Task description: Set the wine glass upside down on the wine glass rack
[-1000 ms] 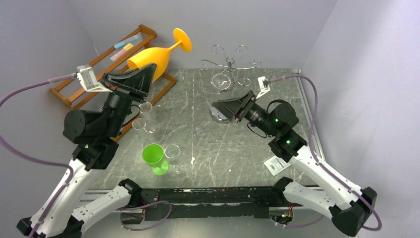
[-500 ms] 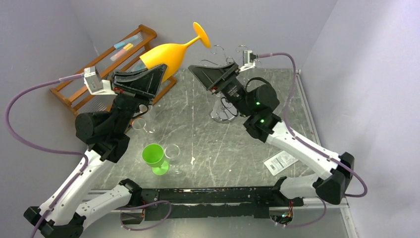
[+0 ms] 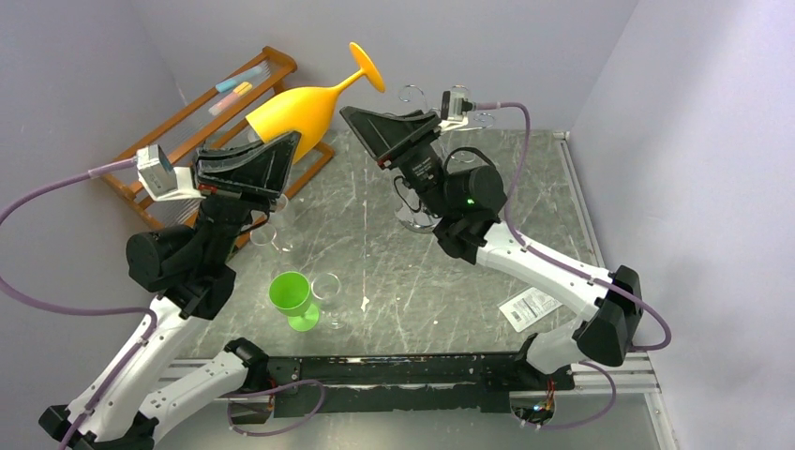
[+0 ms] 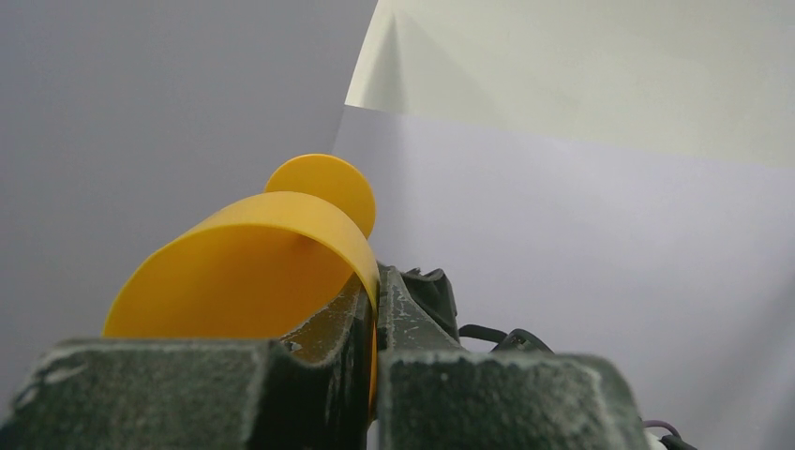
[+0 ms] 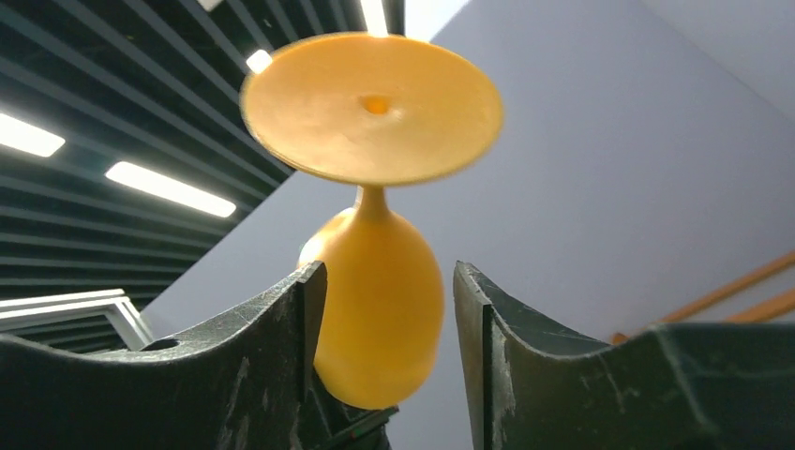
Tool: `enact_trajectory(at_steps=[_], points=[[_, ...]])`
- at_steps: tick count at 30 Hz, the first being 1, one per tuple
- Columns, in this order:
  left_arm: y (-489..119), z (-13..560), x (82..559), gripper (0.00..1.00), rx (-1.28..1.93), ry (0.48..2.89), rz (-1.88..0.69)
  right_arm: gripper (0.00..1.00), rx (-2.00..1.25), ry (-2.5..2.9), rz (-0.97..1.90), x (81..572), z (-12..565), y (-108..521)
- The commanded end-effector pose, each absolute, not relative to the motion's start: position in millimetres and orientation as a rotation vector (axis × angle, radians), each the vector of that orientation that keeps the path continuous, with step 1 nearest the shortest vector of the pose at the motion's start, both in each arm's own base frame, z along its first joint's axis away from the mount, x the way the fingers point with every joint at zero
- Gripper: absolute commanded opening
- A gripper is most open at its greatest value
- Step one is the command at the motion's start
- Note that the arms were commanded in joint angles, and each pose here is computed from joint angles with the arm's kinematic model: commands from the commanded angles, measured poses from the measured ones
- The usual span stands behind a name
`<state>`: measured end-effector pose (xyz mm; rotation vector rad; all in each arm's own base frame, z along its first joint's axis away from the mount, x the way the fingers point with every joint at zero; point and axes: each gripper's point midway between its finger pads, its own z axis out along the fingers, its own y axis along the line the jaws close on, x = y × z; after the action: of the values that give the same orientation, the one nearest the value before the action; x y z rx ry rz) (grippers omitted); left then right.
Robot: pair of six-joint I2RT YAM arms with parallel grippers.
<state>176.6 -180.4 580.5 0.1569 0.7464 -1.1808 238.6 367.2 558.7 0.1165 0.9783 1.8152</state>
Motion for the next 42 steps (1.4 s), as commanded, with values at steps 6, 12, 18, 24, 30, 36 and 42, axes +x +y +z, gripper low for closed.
enact_trajectory(at_steps=[6, 12, 18, 24, 30, 36, 42], points=[[-182, 579, 162, 0.05, 0.224, 0.687, -1.185, 0.59, 0.133, 0.806, 1.877, 225, 591, 353], [-198, 564, 155, 0.05, 0.323, 0.68, -1.225, 0.53, 0.197, 0.877, 1.913, 231, 587, 368], [-198, 553, 156, 0.05, 0.331, 0.703, -1.2, 0.29, 0.22, 0.886, 1.886, 228, 584, 367], [-204, 522, 156, 0.17, 0.384, 0.782, -1.182, 0.03, 0.195, 0.852, 1.866, 222, 581, 366], [-196, 493, 165, 0.63, 0.323, 0.921, -1.139, 0.0, 0.182, 0.875, 1.803, 226, 572, 367], [-176, 463, 172, 0.88, 0.276, 1.152, -0.997, 0.0, 0.106, 0.931, 1.64, 227, 552, 362], [-185, 431, 142, 0.91, 0.453, 1.319, -1.04, 0.0, -0.053, 0.906, 1.44, 214, 523, 343]])
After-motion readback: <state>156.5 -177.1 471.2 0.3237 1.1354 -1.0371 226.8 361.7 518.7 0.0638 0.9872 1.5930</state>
